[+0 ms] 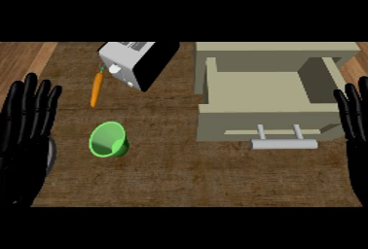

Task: Pick up the cup, place it into the drawer and close the drawer

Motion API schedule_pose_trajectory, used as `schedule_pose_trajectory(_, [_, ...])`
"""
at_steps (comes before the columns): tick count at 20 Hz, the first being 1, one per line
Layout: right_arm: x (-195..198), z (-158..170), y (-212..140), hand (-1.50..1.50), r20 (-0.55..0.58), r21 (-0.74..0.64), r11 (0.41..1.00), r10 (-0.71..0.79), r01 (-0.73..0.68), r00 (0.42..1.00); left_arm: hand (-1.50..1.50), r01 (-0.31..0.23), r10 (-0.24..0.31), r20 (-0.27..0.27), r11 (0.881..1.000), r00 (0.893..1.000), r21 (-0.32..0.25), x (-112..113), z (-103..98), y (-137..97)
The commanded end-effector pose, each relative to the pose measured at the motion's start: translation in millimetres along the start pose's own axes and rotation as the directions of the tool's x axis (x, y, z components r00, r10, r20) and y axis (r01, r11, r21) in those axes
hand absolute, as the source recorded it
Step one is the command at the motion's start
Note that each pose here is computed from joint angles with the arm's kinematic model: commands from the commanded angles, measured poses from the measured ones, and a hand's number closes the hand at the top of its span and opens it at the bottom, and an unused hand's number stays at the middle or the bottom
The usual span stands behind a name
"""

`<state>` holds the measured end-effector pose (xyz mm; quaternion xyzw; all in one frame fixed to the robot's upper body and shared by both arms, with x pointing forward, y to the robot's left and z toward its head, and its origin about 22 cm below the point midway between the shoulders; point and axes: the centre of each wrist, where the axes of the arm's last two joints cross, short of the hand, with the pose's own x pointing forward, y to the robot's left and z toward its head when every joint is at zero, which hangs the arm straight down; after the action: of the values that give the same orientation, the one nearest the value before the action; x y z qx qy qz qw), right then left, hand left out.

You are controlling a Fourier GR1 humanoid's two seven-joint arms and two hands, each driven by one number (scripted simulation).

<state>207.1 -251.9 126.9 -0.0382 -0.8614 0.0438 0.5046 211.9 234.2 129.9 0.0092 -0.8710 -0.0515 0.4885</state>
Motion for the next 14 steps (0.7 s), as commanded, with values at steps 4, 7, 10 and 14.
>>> schedule_pose_trajectory(4, [-4, 1, 13, -1.5, -0.009, 0.044, 0.999, -0.025, 0.025, 1.0, -1.5, 0.203, -0.199, -0.046, 0.92, 0.979, 0.335, -15, -9, -12])
schedule_pose_trajectory(7, [-10, 2, 23, -1.5, -0.069, 0.13, 0.978, -0.156, 0.164, 0.985, -1.5, 0.131, -0.078, -0.119, 0.827, 0.99, 0.547, -24, -14, -16])
schedule_pose_trajectory(10, [-1, -7, 19, -1.5, -0.083, 0.137, 0.977, -0.153, 0.163, 0.985, -1.5, 0.134, -0.073, -0.126, 0.789, 0.989, 0.6, -29, -30, -41])
schedule_pose_trajectory(14, [-9, -14, 18, -1.5, -0.084, 0.105, 0.982, -0.151, 0.159, 0.985, -1.5, 0.155, -0.084, -0.144, 0.784, 0.986, 0.602, -49, -28, -75])
